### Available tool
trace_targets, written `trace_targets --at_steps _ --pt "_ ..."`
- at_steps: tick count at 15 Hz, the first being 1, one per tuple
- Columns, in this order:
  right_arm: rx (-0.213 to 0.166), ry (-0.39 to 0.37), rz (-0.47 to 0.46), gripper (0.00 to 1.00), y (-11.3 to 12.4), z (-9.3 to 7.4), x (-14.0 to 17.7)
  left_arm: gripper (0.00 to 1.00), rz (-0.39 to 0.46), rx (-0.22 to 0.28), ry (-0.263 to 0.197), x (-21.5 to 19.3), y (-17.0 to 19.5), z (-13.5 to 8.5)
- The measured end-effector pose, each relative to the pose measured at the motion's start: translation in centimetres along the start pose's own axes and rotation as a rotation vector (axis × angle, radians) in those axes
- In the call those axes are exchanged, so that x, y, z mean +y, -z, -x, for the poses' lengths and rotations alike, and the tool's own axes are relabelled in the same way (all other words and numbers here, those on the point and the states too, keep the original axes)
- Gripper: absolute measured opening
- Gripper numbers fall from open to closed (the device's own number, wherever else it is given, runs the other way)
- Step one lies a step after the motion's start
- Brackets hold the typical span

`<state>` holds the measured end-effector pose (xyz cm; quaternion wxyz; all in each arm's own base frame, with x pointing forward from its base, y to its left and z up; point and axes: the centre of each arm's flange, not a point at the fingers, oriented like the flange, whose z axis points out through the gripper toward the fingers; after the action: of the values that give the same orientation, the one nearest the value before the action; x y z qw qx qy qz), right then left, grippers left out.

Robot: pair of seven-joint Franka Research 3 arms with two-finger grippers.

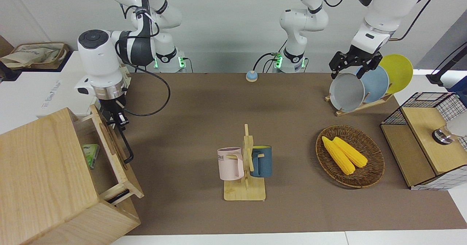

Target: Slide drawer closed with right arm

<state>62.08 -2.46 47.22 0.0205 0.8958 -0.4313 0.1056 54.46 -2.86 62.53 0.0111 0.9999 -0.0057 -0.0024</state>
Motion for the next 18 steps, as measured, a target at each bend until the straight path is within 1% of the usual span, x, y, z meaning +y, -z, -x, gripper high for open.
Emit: trace_targets --at_steps 1,4,7,9,12,16,18 --pt "0.008 -0.006 -0.005 0.01 -0.1 -0.6 0.4 1.0 0.0 0.0 0.0 0.0 0.0 0.0" --pt "0.027 -0.018 -0.021 0.01 -0.2 -1.5 0.7 1.0 0.0 0.0 0.0 0.0 0.0 0.0" --pt "0.055 -0.045 -0.037 0.01 0.1 -3.4 1.4 0.99 0.0 0.0 0.0 0.0 0.0 0.0" --pt "0.066 -0.049 -0.039 0.01 0.4 -4.4 1.9 1.0 0.0 0.0 0.0 0.0 0.0 0.0" --pt "0.067 -0.033 -0.038 0.01 0.4 -4.7 2.0 1.0 0.0 0.0 0.0 0.0 0.0 0.0" --pt "0.068 0.007 -0.035 0.01 0.6 -5.1 2.2 1.0 0.0 0.0 0.0 0.0 0.0 0.0" --pt "0.067 0.011 -0.036 0.01 0.6 -5.1 2.2 1.0 0.0 0.0 0.0 0.0 0.0 0.0"
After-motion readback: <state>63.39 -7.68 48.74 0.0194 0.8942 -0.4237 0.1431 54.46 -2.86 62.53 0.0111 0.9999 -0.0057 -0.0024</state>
